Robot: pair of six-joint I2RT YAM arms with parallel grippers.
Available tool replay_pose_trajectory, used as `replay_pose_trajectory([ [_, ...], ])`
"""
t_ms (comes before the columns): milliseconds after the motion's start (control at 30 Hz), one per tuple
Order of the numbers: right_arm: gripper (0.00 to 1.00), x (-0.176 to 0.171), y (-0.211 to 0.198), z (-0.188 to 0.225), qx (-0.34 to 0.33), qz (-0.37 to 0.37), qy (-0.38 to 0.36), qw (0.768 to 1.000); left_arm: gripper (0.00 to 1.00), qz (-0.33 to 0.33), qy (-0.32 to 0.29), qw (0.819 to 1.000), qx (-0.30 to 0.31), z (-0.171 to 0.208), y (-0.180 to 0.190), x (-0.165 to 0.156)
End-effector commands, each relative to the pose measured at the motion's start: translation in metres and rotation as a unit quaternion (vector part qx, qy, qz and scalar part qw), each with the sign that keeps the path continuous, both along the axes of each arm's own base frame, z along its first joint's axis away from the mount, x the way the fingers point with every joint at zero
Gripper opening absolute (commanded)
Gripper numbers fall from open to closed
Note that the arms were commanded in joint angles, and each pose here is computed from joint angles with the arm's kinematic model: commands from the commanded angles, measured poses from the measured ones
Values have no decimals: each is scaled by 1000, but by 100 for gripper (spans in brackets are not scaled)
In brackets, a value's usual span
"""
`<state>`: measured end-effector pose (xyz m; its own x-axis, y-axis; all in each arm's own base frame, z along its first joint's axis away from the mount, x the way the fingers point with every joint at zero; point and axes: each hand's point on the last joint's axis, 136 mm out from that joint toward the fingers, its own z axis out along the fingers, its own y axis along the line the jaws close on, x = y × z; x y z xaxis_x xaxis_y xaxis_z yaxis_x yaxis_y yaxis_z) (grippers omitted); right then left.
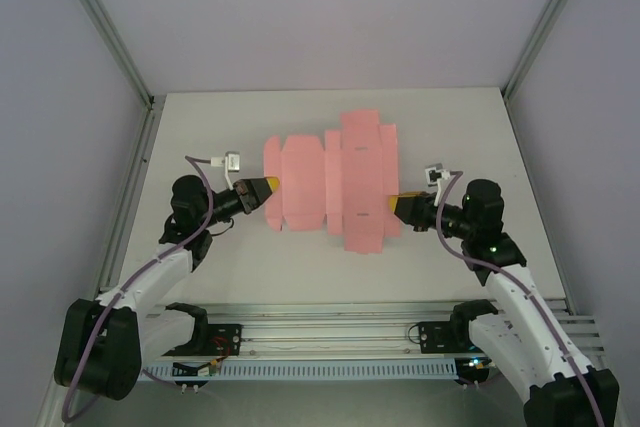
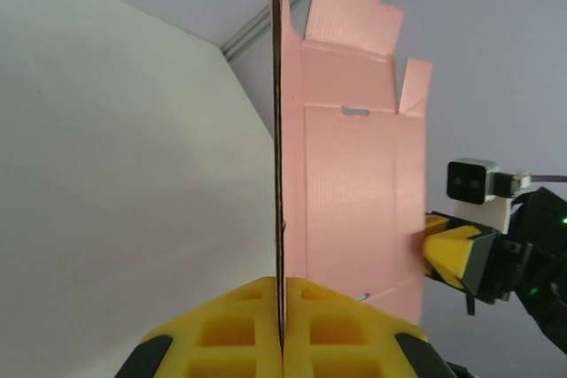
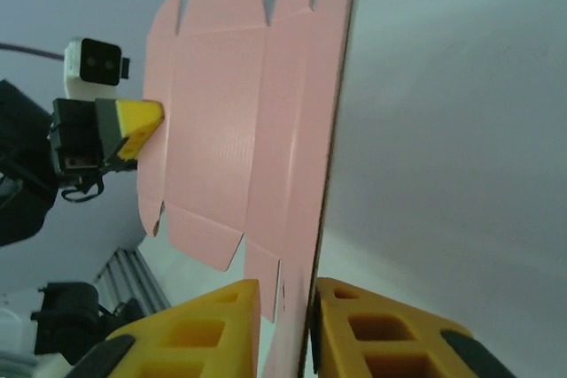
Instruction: Assemble paper box
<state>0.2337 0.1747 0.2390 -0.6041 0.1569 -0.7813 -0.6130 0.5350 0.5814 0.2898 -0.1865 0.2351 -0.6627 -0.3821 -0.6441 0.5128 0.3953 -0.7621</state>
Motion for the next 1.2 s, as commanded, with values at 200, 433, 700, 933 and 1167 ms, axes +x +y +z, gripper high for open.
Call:
replay_pose_trajectory([
  [200, 0, 2, 7, 31, -7, 34, -41, 999, 0, 5, -20, 1000, 8, -3, 2, -8],
  [433, 0, 10, 3, 14, -125, 66, -42, 989, 100, 147, 57, 975, 157, -38, 51, 2],
  [700, 0, 15, 22, -7, -336, 278, -108, 893, 100, 312, 72, 918, 233, -9, 116, 17],
  [933, 0, 77, 35, -21, -438, 393, -102, 802, 100, 295, 76, 927, 219, -2, 106, 40],
  [1167, 0, 170, 55, -100, -607, 321, -237, 688, 100, 281, 62, 923, 255, -17, 106, 45],
])
